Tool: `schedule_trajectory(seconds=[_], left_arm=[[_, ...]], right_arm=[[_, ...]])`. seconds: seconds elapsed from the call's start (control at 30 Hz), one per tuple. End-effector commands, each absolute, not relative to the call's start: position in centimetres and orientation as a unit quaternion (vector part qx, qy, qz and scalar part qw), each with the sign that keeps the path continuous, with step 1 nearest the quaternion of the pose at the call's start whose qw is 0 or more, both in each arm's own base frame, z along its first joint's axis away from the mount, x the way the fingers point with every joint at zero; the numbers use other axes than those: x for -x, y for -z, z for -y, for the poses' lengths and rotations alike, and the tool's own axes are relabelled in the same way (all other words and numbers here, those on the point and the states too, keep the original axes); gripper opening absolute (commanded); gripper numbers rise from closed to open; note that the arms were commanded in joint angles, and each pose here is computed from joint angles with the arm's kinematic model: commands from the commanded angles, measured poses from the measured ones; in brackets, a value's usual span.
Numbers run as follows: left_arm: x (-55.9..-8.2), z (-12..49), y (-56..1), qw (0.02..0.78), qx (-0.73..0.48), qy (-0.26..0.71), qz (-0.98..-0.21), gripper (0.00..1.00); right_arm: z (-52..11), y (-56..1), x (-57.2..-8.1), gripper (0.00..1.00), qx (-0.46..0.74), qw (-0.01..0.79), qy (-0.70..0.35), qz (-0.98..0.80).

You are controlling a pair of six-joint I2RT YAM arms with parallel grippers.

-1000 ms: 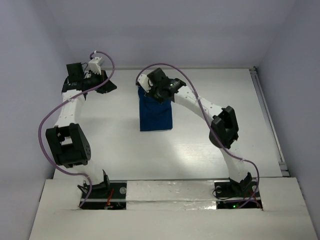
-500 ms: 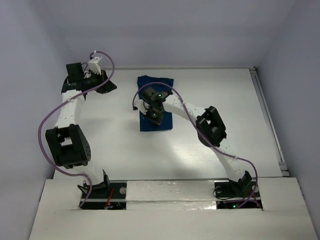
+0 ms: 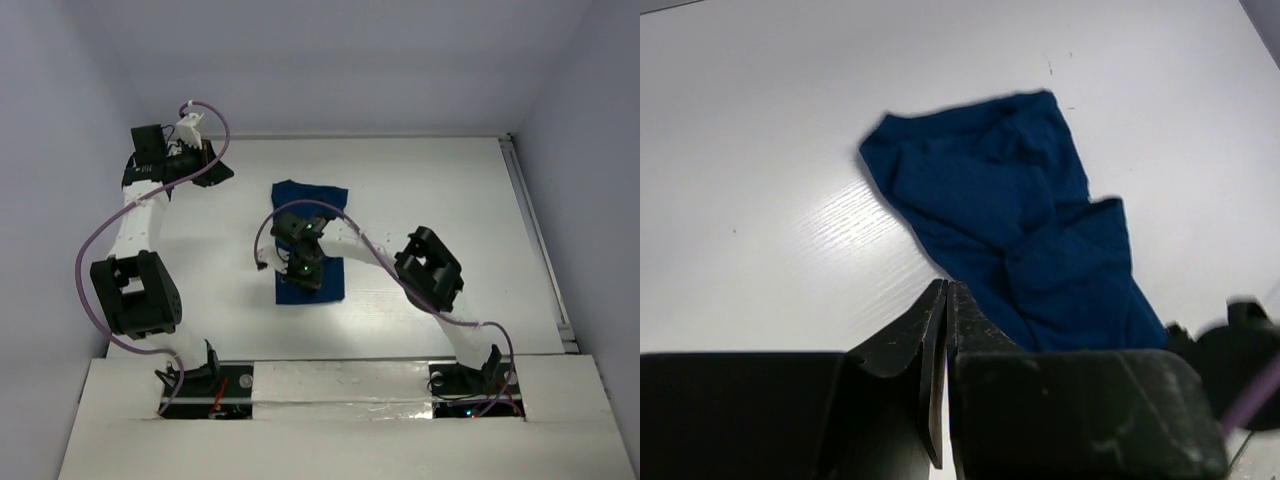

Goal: Fold and stack the t-shirts
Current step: Fold the folded rectangular tshirt in 1/3 of the way

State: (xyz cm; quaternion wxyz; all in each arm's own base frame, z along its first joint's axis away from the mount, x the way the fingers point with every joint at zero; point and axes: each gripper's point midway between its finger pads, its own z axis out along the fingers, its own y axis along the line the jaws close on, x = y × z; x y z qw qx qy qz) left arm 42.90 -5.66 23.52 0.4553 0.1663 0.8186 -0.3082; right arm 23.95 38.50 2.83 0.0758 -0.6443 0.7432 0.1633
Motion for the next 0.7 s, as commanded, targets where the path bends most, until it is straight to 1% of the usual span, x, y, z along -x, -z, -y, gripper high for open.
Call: schedule_trajectory(seconds=[0.0,0.03,0.1,0.13,0.23,0.3,0.33,0.4,0.47,0.6,0.67], left_arm=[[-41.6,6.0,-25.7,0.477,-0.19,0.308,-0.801,0.0],[-41.6,6.0,-25.7,0.477,-0.189,0.308,-0.801,0.0],[-41.3,6.0,-25.5,0.476,-0.19,0.308,-0.801,0.0],[-41.2,6.0,-25.5,0.476,-0.19,0.308,-0.801,0.0],[-40.9,6.0,-25.7,0.479,-0.193,0.304,-0.8,0.0],[-40.6,5.9,-25.9,0.482,-0.194,0.298,-0.801,0.0],[-40.6,5.9,-25.9,0.482,-0.194,0.296,-0.801,0.0],[-40.5,5.6,-26.0,0.486,-0.193,0.285,-0.803,0.0],[-40.4,5.5,-26.1,0.488,-0.193,0.279,-0.804,0.0],[-40.1,5.4,-26.3,0.493,-0.194,0.272,-0.803,0.0],[-40.0,5.4,-26.2,0.491,-0.192,0.272,-0.805,0.0]], right_arm=[[-38.0,-2.0,-15.6,0.0,0.688,-0.01,-0.203,-0.696],[-38.0,-2.4,-14.0,0.0,0.697,-0.012,-0.202,-0.688],[-38.8,-3.1,-13.9,0.0,0.698,0.019,-0.198,-0.687],[-38.6,-3.1,-14.1,0.01,0.695,0.021,-0.19,-0.693],[-39.1,-4.9,-16.7,0.32,0.686,0.104,-0.155,-0.703],[-39.4,-7.4,-17.9,0.4,0.68,0.162,-0.145,-0.7],[-39.4,-8.2,-18.5,0.52,0.678,0.184,-0.138,-0.698],[-39.1,-9.6,-19.6,0.54,0.673,0.228,-0.121,-0.694],[-39.5,-10.3,-19.7,0.55,0.673,0.251,-0.121,-0.685],[-39.5,-9.1,-19.0,0.57,0.684,0.259,-0.093,-0.675],[-39.4,-7.0,-18.5,0.58,0.695,0.248,-0.078,-0.67]])
